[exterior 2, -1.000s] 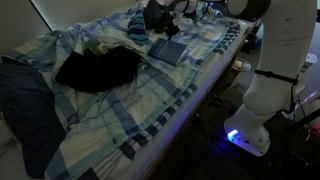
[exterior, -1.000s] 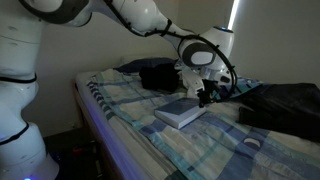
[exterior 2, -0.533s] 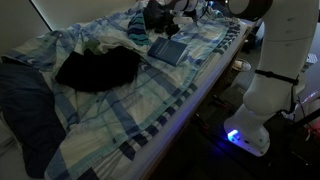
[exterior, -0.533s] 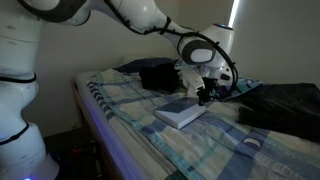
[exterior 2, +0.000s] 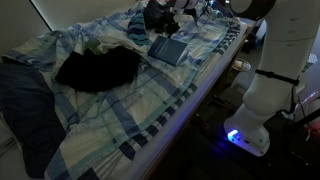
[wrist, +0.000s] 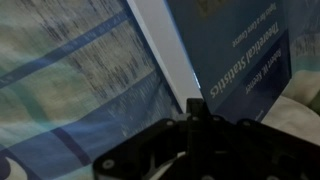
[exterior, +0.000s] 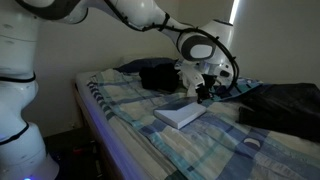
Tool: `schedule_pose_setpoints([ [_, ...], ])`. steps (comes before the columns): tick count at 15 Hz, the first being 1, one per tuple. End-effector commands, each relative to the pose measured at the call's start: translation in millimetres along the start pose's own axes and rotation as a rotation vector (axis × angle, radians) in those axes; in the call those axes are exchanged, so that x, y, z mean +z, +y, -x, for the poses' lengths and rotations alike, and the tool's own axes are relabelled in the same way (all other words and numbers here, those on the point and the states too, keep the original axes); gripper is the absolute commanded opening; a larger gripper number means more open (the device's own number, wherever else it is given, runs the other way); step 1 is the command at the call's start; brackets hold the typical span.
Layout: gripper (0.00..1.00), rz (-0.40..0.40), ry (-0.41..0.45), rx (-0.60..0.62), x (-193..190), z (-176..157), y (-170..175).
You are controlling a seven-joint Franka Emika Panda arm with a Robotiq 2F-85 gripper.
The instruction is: Open the book on the bed
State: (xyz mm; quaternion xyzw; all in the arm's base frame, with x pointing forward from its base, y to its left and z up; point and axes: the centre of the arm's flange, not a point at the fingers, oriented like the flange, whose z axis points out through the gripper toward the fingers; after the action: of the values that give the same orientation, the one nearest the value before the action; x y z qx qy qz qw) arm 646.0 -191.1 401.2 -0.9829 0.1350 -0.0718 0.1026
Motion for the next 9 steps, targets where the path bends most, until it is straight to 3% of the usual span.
schedule_pose_setpoints([
  [1,0.00,-0.027,-0.025,-0.032,-10,17,-11],
  [6,0.00,-0.027,-0.011,-0.076,-16,22,-21],
  [7,0.01,-0.004,0.007,-0.049,-11,3,-11],
  [9,0.01,-0.005,0.010,-0.054,-14,5,-14],
])
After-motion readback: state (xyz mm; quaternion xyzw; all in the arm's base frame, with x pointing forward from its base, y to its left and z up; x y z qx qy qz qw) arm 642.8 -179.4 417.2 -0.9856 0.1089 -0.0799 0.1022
